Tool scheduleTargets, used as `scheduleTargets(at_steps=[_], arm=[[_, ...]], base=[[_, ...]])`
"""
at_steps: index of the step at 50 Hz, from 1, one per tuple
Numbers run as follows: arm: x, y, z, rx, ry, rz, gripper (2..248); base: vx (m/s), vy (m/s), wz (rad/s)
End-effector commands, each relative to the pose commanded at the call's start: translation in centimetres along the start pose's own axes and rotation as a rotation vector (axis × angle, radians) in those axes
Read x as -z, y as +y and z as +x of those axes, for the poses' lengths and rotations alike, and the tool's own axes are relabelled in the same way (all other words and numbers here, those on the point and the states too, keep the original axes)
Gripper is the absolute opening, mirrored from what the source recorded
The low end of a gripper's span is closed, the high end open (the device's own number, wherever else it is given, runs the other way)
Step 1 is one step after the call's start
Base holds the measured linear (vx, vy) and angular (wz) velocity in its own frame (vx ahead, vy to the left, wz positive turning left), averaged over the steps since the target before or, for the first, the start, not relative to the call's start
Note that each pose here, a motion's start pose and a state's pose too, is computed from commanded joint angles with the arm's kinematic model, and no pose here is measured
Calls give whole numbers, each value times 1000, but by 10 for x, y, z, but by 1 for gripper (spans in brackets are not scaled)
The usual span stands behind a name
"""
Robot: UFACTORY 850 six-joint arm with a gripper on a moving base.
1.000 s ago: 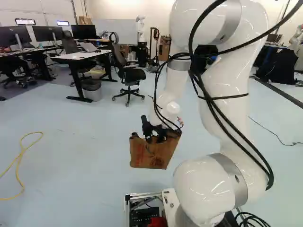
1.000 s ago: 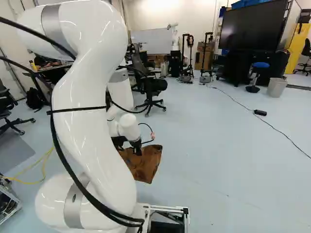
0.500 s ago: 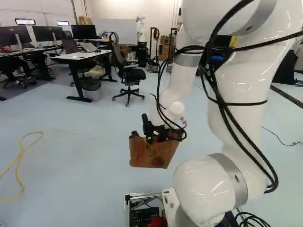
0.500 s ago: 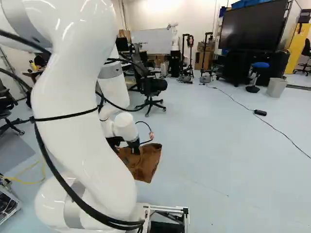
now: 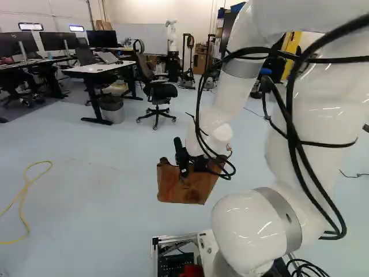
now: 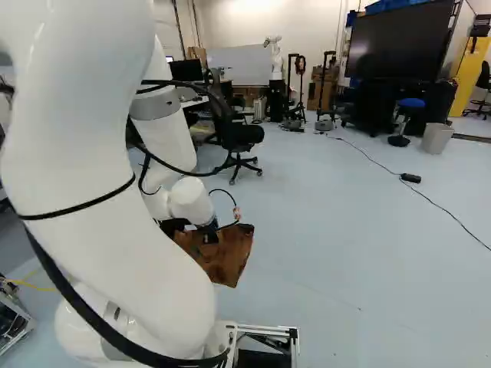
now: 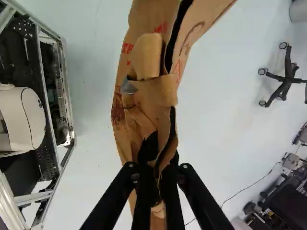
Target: Pick up the grocery bag from the ground
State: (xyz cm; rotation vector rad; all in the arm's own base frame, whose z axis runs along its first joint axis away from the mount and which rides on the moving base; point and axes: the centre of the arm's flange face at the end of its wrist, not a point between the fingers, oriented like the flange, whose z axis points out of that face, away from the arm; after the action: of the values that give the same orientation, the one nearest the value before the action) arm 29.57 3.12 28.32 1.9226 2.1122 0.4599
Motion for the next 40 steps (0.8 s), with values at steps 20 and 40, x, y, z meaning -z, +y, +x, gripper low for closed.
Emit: scheduleTargets(at_steps=[20,40], arm=[[30,-16,2,5,2,-74,24],[30,-16,1,-18,3,-85,24]], base=[[0,0,0],[0,0,0]])
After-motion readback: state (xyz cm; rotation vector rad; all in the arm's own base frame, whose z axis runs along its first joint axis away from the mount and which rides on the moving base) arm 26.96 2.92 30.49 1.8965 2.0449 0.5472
